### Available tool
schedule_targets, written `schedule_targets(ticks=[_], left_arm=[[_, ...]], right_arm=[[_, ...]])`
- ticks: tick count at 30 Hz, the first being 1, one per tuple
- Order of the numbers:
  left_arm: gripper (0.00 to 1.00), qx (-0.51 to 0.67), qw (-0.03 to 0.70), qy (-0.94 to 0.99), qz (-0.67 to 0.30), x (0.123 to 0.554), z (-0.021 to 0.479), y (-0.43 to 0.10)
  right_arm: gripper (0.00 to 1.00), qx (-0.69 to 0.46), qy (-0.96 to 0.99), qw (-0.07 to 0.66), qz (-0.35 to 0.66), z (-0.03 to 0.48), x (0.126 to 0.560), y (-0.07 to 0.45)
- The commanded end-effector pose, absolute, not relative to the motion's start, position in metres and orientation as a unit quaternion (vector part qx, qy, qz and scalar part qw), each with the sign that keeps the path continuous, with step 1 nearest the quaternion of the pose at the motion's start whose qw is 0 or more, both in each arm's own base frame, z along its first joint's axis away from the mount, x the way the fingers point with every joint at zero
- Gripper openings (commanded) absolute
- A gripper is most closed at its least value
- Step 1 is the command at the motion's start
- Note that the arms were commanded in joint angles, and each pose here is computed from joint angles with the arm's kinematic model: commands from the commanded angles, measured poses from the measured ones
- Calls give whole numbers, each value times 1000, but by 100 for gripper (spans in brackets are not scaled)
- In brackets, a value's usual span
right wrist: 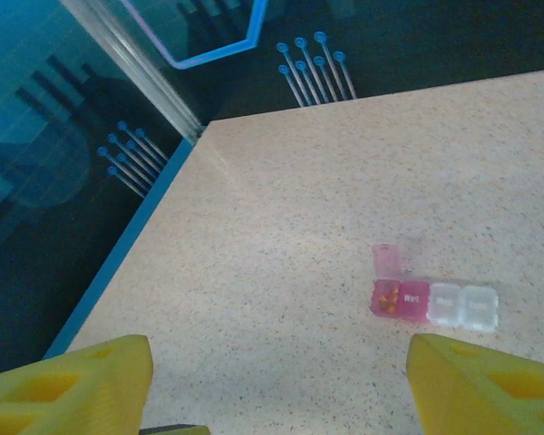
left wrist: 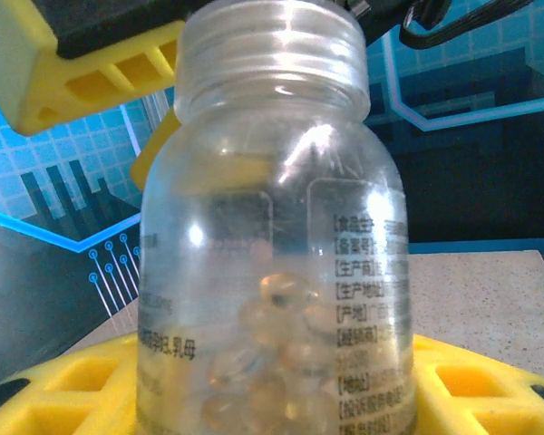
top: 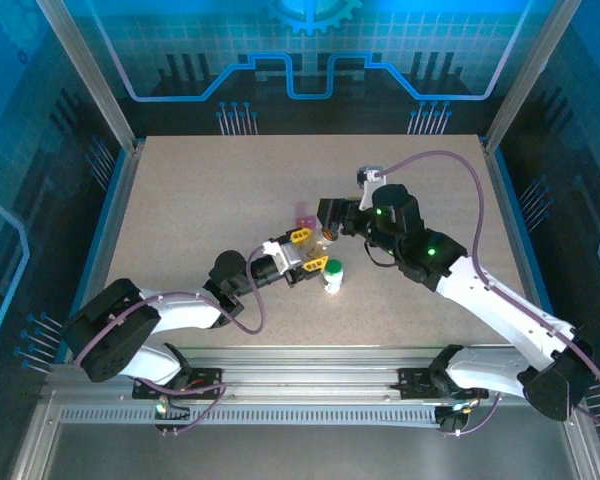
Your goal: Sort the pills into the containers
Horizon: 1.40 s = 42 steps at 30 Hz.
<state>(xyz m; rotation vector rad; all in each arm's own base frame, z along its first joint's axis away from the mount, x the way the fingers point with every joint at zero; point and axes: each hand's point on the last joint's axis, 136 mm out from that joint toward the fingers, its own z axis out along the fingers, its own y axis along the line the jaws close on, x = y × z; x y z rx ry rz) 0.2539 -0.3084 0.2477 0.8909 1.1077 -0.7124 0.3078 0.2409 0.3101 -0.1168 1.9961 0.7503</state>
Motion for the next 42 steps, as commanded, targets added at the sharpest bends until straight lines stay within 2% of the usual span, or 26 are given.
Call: schedule_targets(ticks=[1, 6, 11, 24, 33, 42], left_arm=[[0, 403, 712, 468, -335, 245, 261, -308], [0, 397, 709, 469, -347, 245, 262, -305], [0, 393, 707, 465, -360, 245, 265, -303], [0, 407, 694, 445, -393, 233, 274, -304], [0, 407, 692, 444, -399, 233, 275, -304], [0, 420, 680, 438, -410, 228, 271, -308]], right_arm=[[77, -140, 759, 523, 362, 360, 292, 249], [78, -248, 704, 520, 416, 377, 264, 249], [76, -340, 683, 498, 413, 362, 240, 252], [75, -414, 656, 464, 428, 328, 228, 263], [75, -416, 655, 461, 432, 320, 231, 265], [66, -288, 752, 468, 364, 302, 285, 249]])
